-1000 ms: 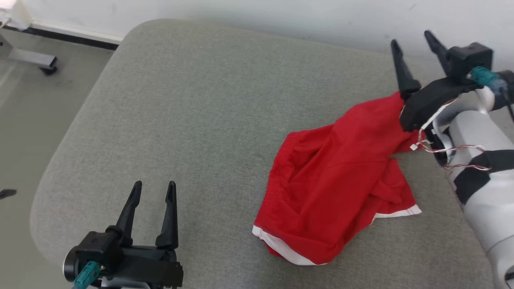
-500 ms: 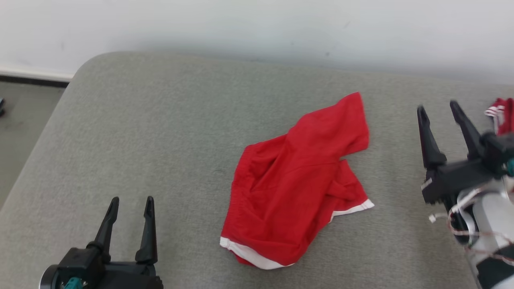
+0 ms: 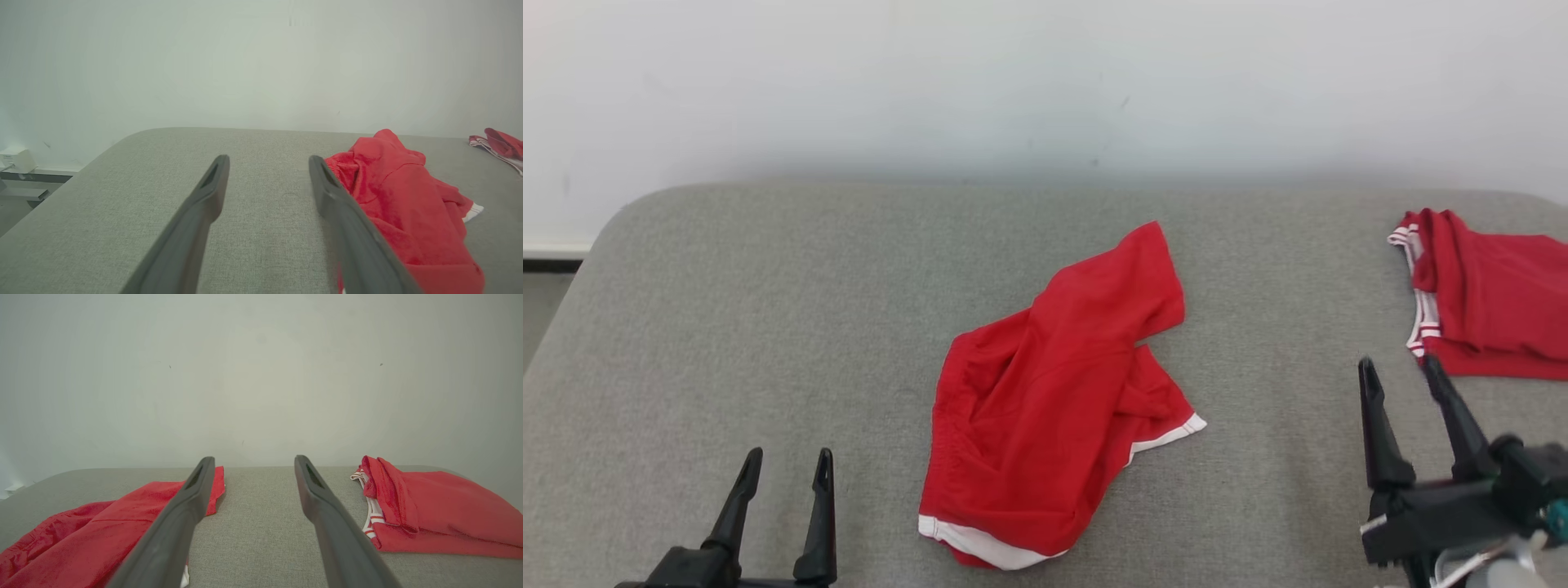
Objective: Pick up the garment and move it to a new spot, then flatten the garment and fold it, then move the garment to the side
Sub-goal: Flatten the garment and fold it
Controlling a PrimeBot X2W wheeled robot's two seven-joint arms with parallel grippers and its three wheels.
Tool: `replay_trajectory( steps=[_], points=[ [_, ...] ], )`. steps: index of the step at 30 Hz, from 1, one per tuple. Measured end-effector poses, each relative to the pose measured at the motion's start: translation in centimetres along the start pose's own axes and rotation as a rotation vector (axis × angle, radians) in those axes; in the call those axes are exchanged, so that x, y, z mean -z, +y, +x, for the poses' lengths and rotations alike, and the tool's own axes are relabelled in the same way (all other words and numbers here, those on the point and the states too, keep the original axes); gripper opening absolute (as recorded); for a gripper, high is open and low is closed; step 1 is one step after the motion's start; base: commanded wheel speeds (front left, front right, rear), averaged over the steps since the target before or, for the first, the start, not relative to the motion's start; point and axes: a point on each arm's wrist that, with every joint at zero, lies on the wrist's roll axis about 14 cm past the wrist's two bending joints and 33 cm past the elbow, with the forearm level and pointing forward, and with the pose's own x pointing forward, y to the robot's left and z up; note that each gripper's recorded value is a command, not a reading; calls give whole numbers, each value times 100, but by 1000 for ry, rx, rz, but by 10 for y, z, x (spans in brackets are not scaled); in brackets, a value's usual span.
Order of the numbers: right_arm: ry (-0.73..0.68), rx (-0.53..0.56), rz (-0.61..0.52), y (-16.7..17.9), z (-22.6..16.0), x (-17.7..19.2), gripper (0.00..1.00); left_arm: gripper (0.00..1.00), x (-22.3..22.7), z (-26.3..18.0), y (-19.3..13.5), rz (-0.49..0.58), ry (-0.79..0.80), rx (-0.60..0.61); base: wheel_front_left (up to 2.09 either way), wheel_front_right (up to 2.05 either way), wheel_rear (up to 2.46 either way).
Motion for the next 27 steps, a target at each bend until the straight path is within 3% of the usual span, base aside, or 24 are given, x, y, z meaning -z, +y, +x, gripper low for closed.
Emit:
replay_trajectory(
  steps=[12,27],
  points=[
    [32,92,101,8,-55,16,100,100,-6,-11,-7,6,-15,33,0,0,0],
    [35,34,82,33,-54,11,100,100,1,-24,1,12,11,16,0,0,0]
  ],
)
